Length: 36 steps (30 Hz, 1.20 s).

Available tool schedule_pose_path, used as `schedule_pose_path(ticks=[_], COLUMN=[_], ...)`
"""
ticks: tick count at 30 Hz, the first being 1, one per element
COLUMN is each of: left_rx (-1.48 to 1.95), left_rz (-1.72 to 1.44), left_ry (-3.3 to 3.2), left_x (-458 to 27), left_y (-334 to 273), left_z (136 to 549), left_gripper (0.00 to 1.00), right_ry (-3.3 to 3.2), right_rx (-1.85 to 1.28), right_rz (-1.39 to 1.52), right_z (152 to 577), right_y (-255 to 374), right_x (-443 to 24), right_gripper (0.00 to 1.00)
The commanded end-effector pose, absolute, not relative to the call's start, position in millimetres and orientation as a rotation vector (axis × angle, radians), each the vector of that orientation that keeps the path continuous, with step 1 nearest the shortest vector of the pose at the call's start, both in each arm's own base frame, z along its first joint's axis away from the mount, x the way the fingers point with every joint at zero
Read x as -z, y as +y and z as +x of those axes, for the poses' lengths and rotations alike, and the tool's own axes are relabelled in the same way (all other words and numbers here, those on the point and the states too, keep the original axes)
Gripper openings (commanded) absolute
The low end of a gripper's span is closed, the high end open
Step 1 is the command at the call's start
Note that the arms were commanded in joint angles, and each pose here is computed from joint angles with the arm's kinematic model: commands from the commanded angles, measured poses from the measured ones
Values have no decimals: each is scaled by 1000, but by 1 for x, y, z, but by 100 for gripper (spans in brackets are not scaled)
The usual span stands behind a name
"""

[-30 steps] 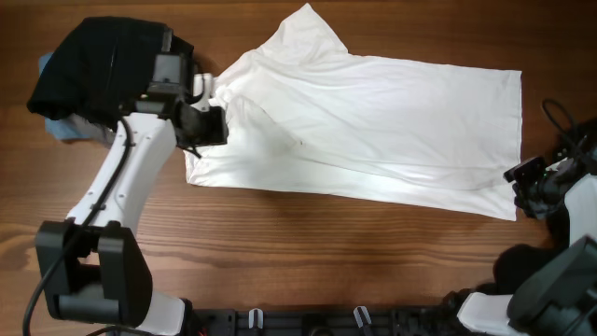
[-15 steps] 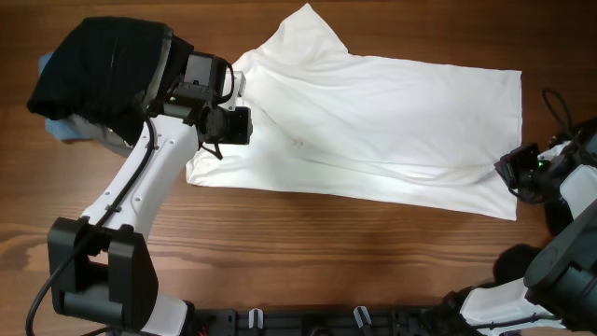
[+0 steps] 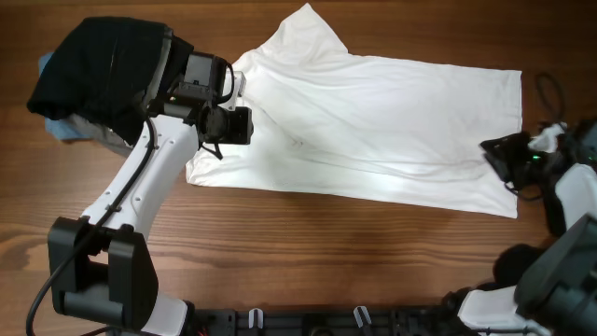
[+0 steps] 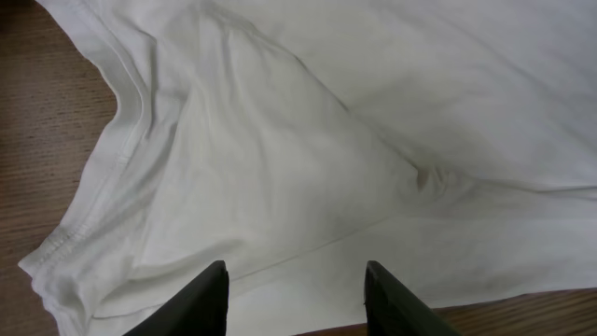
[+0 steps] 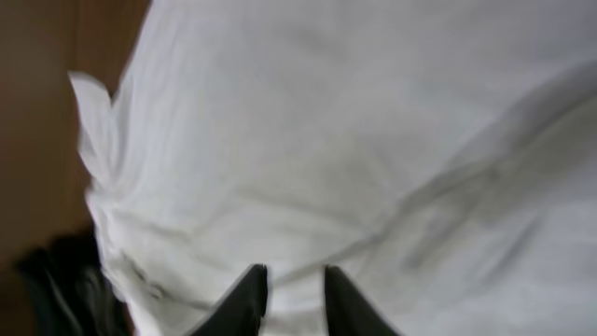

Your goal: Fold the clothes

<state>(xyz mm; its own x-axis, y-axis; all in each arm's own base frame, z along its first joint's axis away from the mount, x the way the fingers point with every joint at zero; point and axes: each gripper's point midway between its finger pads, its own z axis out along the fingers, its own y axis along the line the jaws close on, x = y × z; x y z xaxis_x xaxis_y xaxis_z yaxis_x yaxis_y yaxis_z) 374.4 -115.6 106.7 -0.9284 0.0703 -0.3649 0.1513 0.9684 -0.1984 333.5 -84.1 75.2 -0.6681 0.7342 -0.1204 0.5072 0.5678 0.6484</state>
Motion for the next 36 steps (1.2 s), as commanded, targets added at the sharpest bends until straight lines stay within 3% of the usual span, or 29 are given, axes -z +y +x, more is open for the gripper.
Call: schedule_pose_path(ticks=[1,3,7,11,14,18,23,29,36], left_rx=[330,331,329,328,323,323,323,324,325], left_rz=[196,196,196,197,199,200,199,199,200], left_ry=[2738,2734,2744,2749,2748,2746,2747,2735,2731], left_x=[-109,-109,-108,-108,-108,-107,-107,-109,-109], left_y=[-120,-120,-120,-120,-119,-119,-119,-120,-120], left_z=[380,381,378,377,377,378,378,381,382], left_gripper=[46,46,46,46,47,47,47,49,50], right_ry=[2643,2789,2912,2933,2957,2927,2920,2907,2805], right_rx=[-757,-629,-500,-570,-476,-338,-286,-282,-309], right_rz=[710,613,485,250,67,-19,-63,-105,19], right_z=[323,310,303,307,304,314,316,318,344], right_y=[-27,-3,26,53,57,59,58,58,61], right_x=[-73,-51,-23,-11,-6,-3,-3,-3,-12], right_gripper=[10,10,22,17,35,36,32,6,4])
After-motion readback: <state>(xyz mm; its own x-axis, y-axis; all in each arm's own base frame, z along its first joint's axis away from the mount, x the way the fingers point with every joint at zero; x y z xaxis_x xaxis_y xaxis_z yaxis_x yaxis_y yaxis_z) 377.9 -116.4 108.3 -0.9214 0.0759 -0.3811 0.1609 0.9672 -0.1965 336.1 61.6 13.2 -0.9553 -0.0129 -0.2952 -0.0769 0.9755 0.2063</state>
